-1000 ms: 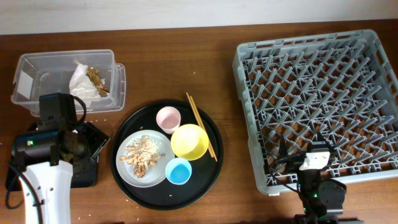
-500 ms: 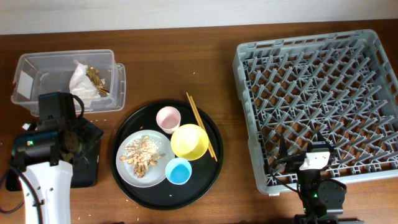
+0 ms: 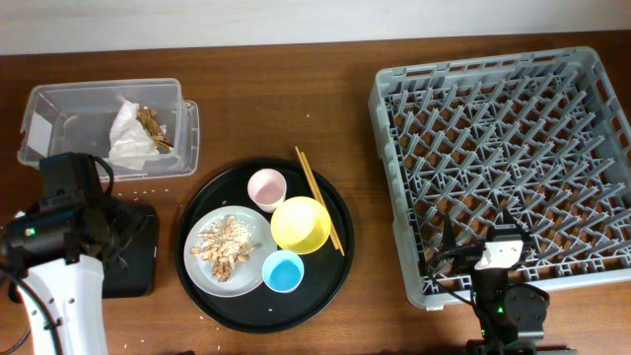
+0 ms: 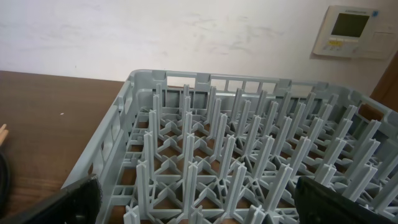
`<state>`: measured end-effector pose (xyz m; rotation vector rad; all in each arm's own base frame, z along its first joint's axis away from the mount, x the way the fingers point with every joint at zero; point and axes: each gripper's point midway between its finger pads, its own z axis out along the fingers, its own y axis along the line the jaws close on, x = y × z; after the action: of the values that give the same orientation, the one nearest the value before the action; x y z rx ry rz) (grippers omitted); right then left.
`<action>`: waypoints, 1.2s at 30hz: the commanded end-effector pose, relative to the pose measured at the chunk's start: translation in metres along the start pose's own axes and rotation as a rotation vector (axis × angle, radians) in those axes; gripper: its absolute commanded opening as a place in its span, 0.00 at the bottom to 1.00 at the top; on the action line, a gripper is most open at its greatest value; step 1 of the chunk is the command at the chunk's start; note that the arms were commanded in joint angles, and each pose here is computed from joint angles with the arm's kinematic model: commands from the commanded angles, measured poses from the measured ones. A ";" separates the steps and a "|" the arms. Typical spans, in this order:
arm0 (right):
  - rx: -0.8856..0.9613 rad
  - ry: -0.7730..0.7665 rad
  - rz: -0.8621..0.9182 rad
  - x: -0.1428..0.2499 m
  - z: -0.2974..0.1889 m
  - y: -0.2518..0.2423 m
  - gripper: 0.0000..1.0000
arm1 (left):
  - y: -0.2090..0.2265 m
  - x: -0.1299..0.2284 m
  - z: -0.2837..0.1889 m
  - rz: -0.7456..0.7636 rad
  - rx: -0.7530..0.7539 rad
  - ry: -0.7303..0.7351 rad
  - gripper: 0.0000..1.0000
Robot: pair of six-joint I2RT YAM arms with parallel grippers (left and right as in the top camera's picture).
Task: Sort waste into correct bins and load items into the dishwasher rack
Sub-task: 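Move the left gripper back over the black tray and plate, then swing the right gripper up from the rack toward the round tray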
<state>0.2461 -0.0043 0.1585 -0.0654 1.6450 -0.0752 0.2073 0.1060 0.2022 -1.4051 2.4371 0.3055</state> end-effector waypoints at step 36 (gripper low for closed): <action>0.009 0.003 -0.006 0.003 0.000 -0.002 0.99 | -0.017 0.002 -0.002 -0.028 0.102 0.021 0.99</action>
<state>0.2461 -0.0043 0.1585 -0.0651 1.6450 -0.0749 0.2229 0.0966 0.2024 -1.3898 2.4224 0.1768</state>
